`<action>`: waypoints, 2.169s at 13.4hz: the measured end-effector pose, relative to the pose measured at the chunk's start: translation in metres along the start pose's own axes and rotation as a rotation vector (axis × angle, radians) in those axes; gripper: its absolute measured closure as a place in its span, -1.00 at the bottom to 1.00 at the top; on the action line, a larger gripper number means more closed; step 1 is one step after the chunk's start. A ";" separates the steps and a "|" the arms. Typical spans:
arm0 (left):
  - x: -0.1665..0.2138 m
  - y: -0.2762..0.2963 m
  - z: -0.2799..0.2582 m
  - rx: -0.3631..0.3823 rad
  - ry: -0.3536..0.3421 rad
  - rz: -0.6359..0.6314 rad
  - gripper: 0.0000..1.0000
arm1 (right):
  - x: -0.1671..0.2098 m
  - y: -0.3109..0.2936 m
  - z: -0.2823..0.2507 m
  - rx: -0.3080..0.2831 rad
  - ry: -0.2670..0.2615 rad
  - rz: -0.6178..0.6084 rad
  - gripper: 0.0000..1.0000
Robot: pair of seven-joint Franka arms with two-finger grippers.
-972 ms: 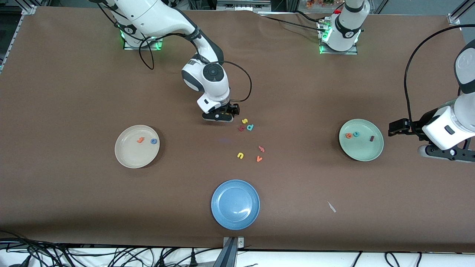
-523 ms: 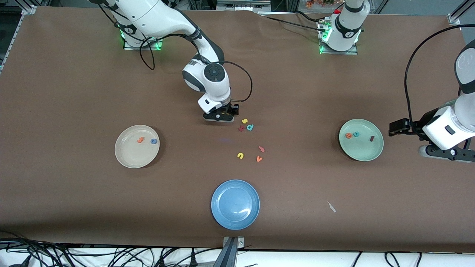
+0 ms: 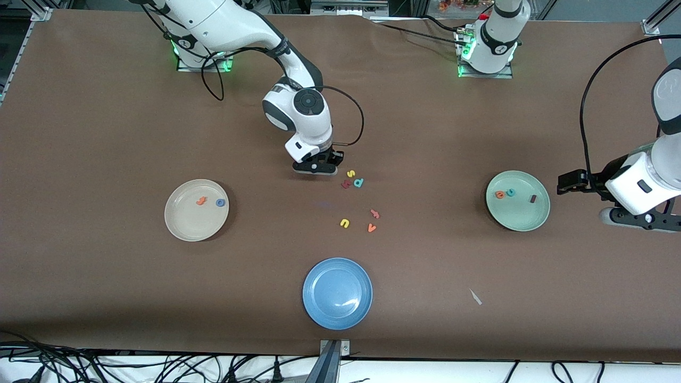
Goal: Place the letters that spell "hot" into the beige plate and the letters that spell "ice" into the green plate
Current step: 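Grasp the yellow letter with the right gripper and lift it, then lower the yellow letter onto the cream plate and open the right gripper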
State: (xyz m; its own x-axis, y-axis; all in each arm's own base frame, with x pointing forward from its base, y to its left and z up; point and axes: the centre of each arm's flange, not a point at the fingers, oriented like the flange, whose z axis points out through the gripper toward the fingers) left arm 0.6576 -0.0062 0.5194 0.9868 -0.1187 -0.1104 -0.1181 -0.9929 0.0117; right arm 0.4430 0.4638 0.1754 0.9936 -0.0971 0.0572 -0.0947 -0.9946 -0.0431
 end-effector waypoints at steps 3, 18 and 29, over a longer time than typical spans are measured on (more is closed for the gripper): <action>0.001 0.002 0.003 -0.001 -0.004 0.004 -1.00 | 0.008 0.007 0.000 -0.028 0.003 -0.001 0.25; -0.025 0.006 -0.017 0.032 -0.088 0.009 -1.00 | 0.185 0.301 -0.104 -0.204 -0.043 -0.249 0.25; -0.031 0.012 -0.026 0.032 -0.091 0.018 -1.00 | 0.194 0.307 -0.117 -0.136 -0.011 -0.188 -0.96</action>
State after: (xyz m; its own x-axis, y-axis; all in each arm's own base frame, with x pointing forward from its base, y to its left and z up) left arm 0.6282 -0.0146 0.5489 0.9705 -0.1344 -0.2004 -0.1405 -0.9899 -0.0166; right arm 0.5991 0.1353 0.2899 0.9952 0.0897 0.0404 0.0852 -0.9912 0.1016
